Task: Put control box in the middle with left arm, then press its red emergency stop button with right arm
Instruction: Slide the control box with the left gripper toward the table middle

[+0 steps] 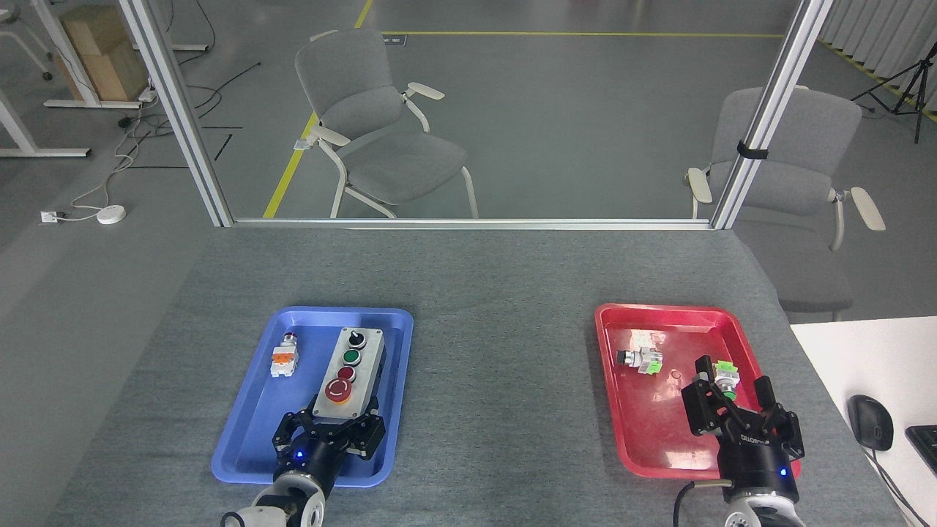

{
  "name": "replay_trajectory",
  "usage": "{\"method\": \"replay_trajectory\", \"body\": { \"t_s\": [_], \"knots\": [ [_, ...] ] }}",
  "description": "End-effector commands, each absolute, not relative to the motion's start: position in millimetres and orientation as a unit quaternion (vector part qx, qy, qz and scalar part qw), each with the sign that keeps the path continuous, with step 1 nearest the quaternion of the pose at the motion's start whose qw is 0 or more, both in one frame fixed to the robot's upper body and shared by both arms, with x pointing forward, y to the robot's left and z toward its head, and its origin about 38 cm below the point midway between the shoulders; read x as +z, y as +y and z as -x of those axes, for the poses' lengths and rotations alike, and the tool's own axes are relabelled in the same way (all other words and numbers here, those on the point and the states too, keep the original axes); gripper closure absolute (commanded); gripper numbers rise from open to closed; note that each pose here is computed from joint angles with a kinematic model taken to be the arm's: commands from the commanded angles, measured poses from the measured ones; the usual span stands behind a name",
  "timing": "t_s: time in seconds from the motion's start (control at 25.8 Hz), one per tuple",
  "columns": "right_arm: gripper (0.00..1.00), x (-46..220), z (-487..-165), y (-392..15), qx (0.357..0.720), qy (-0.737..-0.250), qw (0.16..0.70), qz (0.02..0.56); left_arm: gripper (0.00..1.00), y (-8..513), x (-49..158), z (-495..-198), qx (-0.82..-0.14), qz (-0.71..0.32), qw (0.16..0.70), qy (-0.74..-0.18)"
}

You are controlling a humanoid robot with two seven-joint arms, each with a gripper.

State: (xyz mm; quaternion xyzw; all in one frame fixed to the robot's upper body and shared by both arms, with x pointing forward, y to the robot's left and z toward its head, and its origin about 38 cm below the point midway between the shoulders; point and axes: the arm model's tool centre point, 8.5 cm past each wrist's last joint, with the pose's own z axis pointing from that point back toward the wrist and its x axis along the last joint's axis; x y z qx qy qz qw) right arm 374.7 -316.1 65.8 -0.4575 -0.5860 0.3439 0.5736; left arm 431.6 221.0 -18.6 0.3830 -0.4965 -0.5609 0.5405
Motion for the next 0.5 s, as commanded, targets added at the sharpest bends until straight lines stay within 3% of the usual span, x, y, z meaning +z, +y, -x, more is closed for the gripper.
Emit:
{"method": "replay_trajectory", "body": {
  "t_s": [0.0, 0.12, 0.19, 0.47],
  "knots": [
    [0.02, 65, -374, -316, 0.346, -0.587, 0.572, 0.457, 0.02, 220, -14, -438, -0.559, -0.384, 0.539, -0.499],
    [0.02, 65, -374, -316, 0.346, -0.587, 0.572, 0.457, 0.07, 222, -16, -439, -0.562, -0.383, 0.541, -0.494],
    [0.02, 65, -374, -316, 0.346, -0.587, 0.572, 0.457, 0.21, 223, -19, -439, -0.567, -0.379, 0.542, -0.490],
    [0.02, 65, -374, -316, 0.345, -0.587, 0.573, 0.457, 0.55, 222, -22, -439, -0.581, -0.371, 0.541, -0.481]
  ]
}}
